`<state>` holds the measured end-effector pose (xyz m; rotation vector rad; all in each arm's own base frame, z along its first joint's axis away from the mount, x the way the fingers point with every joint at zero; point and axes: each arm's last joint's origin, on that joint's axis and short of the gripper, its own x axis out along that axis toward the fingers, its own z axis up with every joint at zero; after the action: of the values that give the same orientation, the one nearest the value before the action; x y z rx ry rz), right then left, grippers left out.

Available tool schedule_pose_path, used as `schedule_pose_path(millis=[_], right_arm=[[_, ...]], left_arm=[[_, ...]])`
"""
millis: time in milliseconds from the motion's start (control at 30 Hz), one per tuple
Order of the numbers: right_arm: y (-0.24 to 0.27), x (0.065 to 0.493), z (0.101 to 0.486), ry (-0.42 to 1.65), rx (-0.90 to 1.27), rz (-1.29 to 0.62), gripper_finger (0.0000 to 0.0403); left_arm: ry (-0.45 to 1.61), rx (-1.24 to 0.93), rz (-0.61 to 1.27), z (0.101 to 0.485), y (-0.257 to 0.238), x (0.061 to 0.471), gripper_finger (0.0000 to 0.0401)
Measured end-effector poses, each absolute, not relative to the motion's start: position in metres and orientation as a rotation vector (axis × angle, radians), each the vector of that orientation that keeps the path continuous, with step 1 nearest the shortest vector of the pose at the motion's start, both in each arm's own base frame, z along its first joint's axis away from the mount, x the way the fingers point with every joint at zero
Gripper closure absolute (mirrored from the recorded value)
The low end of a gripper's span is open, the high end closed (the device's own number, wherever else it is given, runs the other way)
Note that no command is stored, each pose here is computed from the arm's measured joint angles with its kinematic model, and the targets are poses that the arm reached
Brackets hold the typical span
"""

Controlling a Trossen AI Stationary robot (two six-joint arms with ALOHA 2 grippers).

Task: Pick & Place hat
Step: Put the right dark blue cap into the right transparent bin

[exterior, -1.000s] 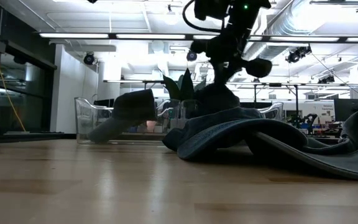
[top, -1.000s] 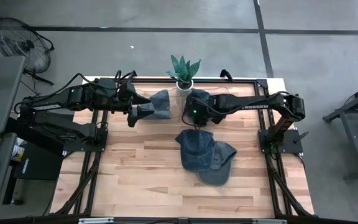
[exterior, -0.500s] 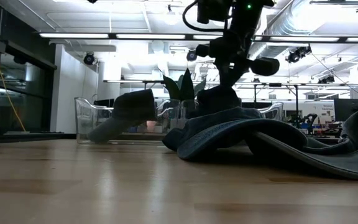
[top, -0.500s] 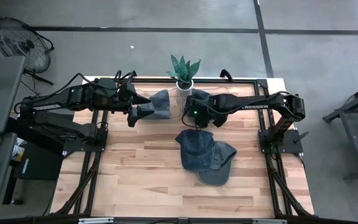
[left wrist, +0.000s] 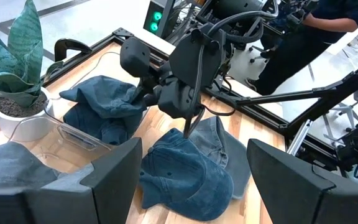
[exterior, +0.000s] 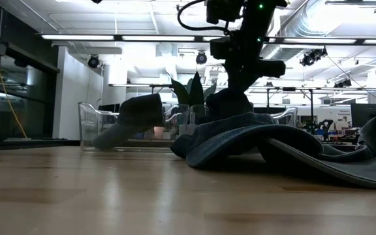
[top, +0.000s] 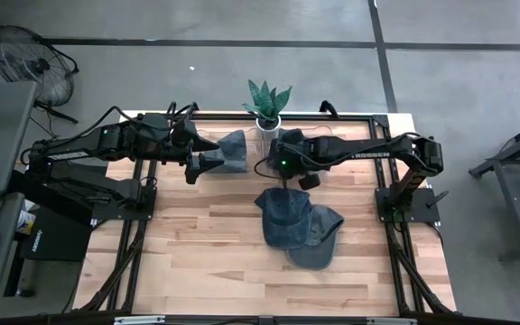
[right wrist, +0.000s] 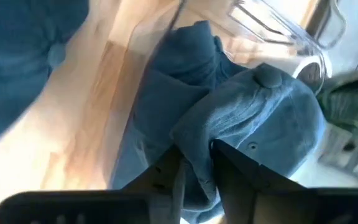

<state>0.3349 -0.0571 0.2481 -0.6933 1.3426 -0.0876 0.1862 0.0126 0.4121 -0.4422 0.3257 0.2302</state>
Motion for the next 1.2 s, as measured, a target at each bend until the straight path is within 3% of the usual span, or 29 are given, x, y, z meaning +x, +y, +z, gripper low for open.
schedule_pose_path(millis=[567, 867, 1200], right_arm=[[-0.055, 0.338, 0.258, 1.226, -0.210, -0.331, 0.0155], [-0.054, 0.344, 0.281, 1.144, 0.005, -0.329, 0.0149], [-0.064, 0.354, 0.307, 0.946, 0.197, -0.508, 0.0149]], left_arm=[[0.327, -0.448, 0.223, 0.412, 0.012, 0.186, 0.0113], [0.337, -0.458, 0.224, 0.411, 0.012, 0.186, 0.0113], [0.357, -0.462, 0.230, 0.409, 0.012, 0.185, 0.0113]])
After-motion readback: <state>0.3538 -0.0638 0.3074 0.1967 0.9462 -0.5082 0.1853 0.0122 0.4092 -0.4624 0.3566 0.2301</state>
